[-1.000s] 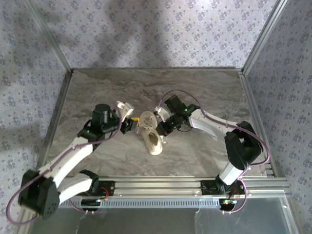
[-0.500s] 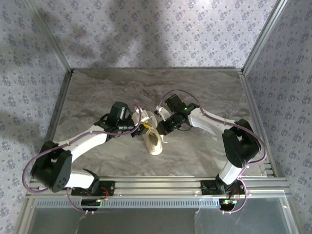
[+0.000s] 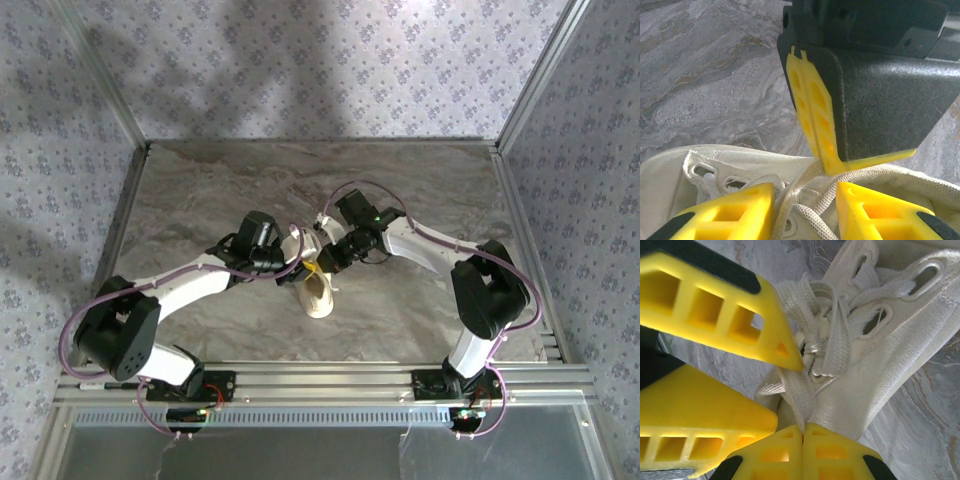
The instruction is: Tie the shoes
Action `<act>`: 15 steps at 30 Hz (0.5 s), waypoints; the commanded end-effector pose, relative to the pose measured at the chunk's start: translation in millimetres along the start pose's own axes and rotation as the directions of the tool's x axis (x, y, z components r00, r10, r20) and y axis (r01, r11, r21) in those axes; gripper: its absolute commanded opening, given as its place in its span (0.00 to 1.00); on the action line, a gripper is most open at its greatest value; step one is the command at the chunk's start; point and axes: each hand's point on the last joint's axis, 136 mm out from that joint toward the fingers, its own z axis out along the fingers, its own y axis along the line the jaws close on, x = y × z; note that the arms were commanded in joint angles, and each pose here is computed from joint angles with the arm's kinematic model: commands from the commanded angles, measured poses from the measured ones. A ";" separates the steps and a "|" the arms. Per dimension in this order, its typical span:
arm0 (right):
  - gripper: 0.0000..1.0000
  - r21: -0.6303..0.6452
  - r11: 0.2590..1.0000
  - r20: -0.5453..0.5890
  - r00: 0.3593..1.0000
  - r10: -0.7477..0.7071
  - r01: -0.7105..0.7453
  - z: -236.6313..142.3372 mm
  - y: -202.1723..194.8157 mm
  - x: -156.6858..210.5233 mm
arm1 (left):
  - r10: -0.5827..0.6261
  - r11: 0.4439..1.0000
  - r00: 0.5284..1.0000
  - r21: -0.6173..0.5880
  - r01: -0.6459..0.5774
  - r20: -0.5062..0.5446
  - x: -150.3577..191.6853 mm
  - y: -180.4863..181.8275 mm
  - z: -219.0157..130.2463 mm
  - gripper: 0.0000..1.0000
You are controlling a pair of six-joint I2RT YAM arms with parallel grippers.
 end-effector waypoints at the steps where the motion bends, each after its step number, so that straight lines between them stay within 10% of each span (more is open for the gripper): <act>1: 0.00 -0.029 1.000 0.007 1.000 0.000 0.001 -6.5 7.5 -5.0 | 0.054 0.998 0.998 -0.008 -0.054 0.016 -11.6 3.0 0.4 0.35; 7: 0.00 -0.040 0.999 0.014 1.000 0.000 0.000 -8.7 9.6 -6.9 | 0.066 0.997 0.998 -0.042 -0.065 0.024 -13.9 6.3 -4.7 0.00; 15: 0.20 -0.077 0.997 0.092 0.995 0.028 -0.021 -26.5 12.9 -24.1 | 0.030 0.996 0.998 -0.089 -0.025 0.054 -10.7 4.5 -17.1 0.00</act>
